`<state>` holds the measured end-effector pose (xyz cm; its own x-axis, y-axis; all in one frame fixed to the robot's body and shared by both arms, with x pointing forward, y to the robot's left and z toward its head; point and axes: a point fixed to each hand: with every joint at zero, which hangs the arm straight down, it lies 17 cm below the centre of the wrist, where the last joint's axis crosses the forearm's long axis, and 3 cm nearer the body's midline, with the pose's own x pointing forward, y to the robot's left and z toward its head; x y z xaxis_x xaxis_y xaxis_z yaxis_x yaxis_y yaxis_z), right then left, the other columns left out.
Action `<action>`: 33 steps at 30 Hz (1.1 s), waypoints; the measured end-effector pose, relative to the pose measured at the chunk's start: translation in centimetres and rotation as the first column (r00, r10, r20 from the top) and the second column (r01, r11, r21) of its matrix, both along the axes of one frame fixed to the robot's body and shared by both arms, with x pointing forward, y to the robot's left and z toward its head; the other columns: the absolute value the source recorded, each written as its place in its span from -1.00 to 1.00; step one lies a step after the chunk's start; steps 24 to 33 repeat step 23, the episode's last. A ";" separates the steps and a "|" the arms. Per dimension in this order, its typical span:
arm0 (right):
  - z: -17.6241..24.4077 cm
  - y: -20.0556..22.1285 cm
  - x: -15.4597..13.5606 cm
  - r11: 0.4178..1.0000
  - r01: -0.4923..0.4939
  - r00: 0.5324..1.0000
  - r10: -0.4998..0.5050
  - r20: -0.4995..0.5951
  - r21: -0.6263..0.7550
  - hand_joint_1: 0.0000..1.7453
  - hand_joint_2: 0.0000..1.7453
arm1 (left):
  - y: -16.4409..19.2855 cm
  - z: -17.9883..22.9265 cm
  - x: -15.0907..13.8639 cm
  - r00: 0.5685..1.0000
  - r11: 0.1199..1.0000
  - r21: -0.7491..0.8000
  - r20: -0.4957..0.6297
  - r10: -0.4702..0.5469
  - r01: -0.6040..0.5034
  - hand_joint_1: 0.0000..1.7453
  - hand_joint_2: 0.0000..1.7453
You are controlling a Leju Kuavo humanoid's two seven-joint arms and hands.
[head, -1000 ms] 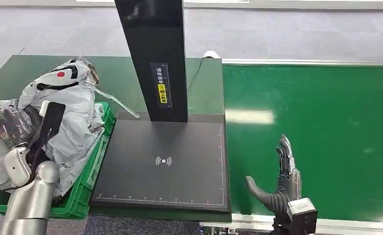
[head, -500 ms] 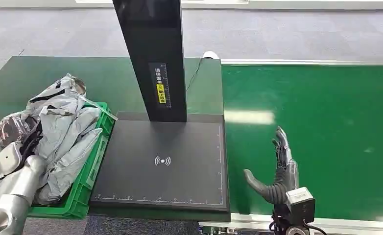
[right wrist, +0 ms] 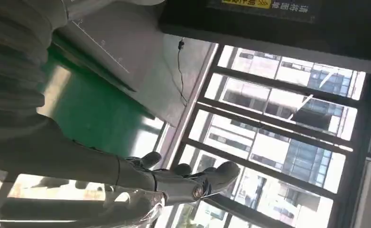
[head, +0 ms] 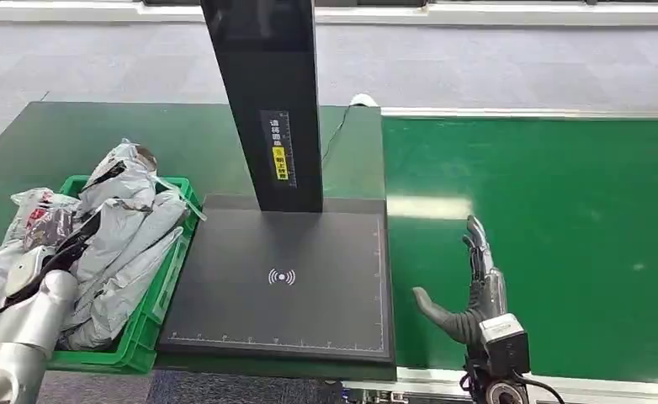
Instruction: Moved the parcel from conveyor to table for the left to box.
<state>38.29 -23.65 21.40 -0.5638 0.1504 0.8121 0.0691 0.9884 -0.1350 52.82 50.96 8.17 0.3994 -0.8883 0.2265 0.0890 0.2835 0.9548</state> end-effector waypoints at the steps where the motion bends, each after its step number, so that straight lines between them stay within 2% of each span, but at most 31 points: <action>1: 0.0 0.0 0.0 1.000 0.000 1.000 0.000 0.000 -0.001 -1.00 1.00 | -0.6 0.2 0.0 1.000 1.000 -0.003 0.004 -0.018 0.018 1.00 1.00; 4: -0.1 0.0 -0.1 1.000 0.001 1.000 -0.001 -0.001 -0.006 -1.00 1.00 | -2.4 0.6 -0.2 0.997 0.998 -0.002 0.023 -0.069 0.069 1.00 1.00; 5: -0.2 0.0 -0.1 1.000 0.002 1.000 -0.002 -0.002 -0.008 -1.00 1.00 | -3.0 1.1 -0.1 0.996 0.996 0.005 0.037 -0.084 0.084 0.38 1.00; 7: -0.2 0.0 -0.1 1.000 0.001 1.000 -0.001 -0.002 -0.008 -1.00 1.00 | -3.7 1.6 -0.3 0.994 0.995 0.014 0.052 -0.100 0.099 0.38 1.00; 8: -0.2 0.1 -0.2 1.000 0.000 1.000 0.000 -0.004 -0.008 -1.00 1.00 | -4.0 1.9 -0.4 0.992 0.994 0.020 0.066 -0.108 0.107 -0.60 1.00; 10: -0.5 0.0 -0.3 1.000 0.002 1.000 -0.002 -0.010 -0.011 -1.00 1.00 | -4.8 2.5 -0.5 0.988 0.993 0.025 0.096 -0.121 0.119 -0.60 1.00; 11: -0.6 0.0 -0.3 1.000 0.003 1.000 -0.003 -0.012 -0.013 -1.00 1.00 | -5.1 2.6 -0.6 0.987 0.992 0.028 0.103 -0.126 0.124 -1.00 1.00; 12: -0.7 -0.1 -0.4 1.000 0.004 1.000 -0.004 -0.014 -0.013 -1.00 1.00 | -5.4 2.9 -0.6 0.985 0.991 0.027 0.112 -0.131 0.129 -1.00 -1.00; 15: -0.8 -0.1 -0.5 1.000 0.005 1.000 -0.005 -0.017 -0.016 -1.00 1.00 | -6.1 3.5 -0.9 0.979 0.991 0.034 0.152 -0.134 0.131 -1.00 -1.00; 19: -1.0 -0.1 -0.8 1.000 0.007 1.000 -0.007 -0.022 -0.013 -1.00 1.00 | -7.8 6.2 -1.5 0.938 0.993 0.018 0.327 -0.115 0.116 -1.00 -1.00; 22: -0.9 0.0 -1.2 1.000 0.007 1.000 -0.007 -0.018 -0.008 -1.00 1.00 | -9.6 10.4 -2.7 0.834 0.991 -0.029 0.545 -0.092 0.128 -1.00 -1.00; 23: -1.0 0.0 -1.2 1.000 0.007 1.000 -0.007 -0.018 -0.005 -1.00 1.00 | -10.0 12.2 -3.4 0.781 0.990 -0.040 0.619 -0.084 0.138 -1.00 -1.00; 33: -1.0 0.0 -1.2 1.000 0.007 1.000 -0.007 -0.018 -0.005 -1.00 1.00 | -10.0 12.2 -3.4 0.781 0.990 -0.040 0.619 -0.084 0.138 -1.00 -1.00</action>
